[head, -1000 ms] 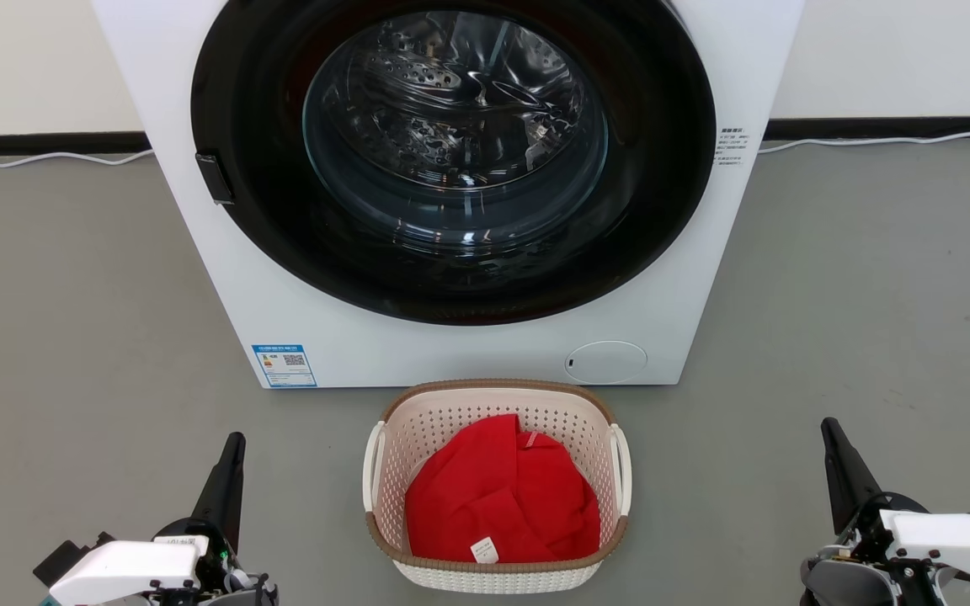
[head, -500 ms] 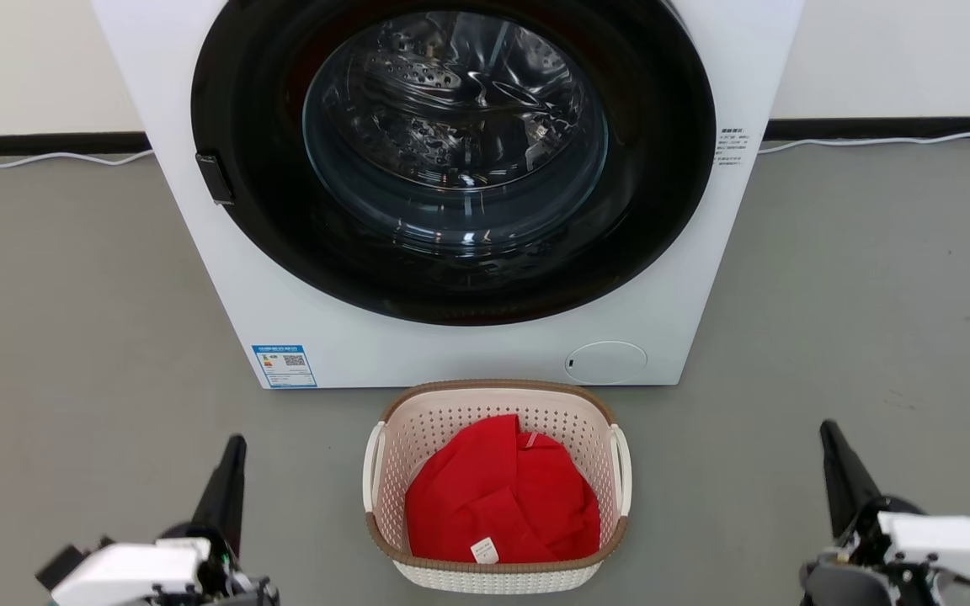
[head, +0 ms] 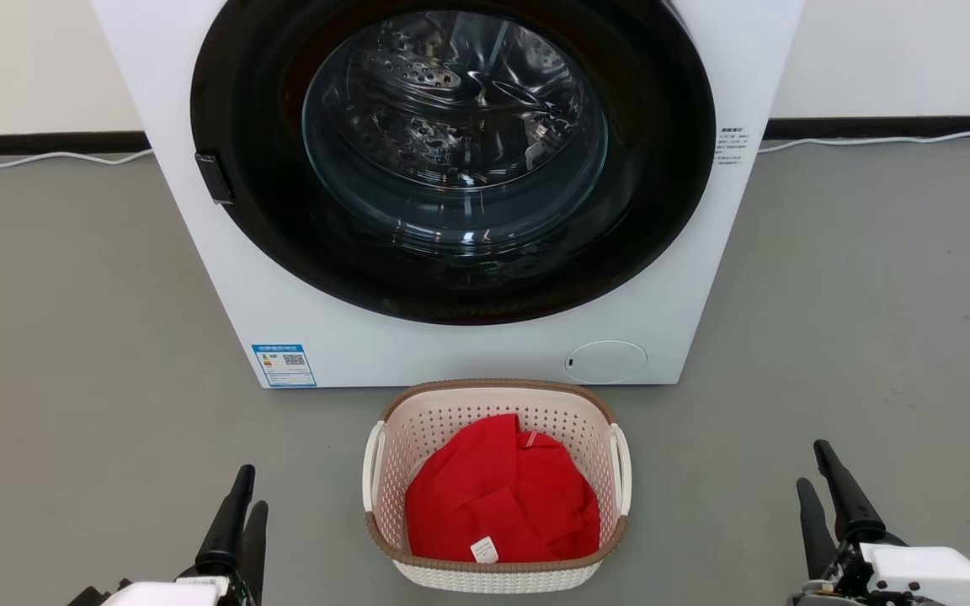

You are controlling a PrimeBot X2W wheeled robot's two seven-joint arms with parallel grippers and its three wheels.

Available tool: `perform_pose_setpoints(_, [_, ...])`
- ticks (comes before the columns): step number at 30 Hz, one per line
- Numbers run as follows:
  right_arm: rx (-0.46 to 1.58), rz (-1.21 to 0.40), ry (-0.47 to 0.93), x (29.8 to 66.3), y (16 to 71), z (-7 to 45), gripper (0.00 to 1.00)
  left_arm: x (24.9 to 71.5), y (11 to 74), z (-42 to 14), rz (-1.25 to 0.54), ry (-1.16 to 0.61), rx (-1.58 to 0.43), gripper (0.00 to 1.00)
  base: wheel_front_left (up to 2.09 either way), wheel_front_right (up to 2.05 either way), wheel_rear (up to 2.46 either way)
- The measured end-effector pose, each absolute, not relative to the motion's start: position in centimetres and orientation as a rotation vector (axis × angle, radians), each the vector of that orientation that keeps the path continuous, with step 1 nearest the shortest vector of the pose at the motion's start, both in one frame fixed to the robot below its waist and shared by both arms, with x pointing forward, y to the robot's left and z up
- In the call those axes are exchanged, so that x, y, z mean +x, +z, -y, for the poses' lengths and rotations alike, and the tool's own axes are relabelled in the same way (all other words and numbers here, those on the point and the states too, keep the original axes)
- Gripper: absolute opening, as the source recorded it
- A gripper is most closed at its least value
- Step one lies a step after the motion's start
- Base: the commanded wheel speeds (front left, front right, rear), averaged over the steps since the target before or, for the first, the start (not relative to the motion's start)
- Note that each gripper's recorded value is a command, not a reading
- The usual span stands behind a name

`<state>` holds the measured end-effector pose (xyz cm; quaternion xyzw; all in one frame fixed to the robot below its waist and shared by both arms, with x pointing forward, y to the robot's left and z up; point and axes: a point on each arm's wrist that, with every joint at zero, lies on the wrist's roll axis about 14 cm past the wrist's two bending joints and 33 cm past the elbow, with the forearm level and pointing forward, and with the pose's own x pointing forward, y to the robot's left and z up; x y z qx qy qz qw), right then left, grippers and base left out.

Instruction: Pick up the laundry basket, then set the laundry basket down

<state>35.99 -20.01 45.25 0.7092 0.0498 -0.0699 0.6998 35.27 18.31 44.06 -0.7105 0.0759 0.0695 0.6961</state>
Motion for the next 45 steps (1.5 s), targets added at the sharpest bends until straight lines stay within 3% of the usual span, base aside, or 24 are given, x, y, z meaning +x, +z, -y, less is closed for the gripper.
perform_pose_setpoints(19, [1.487, -0.088, -0.104, 36.6, 46.8, 19.2, 1.0, 36.0, 45.3, -17.8, -0.141, 0.122, -1.49, 1.0, 0.0, 0.0, 0.0])
perform_pose_setpoints(45, [1.204, -0.052, -0.013, 37.1, 49.0, 18.0, 1.0, 36.7, 46.5, -16.9, -0.118, 0.059, -1.16, 1.0, 0.0, 0.0, 0.0])
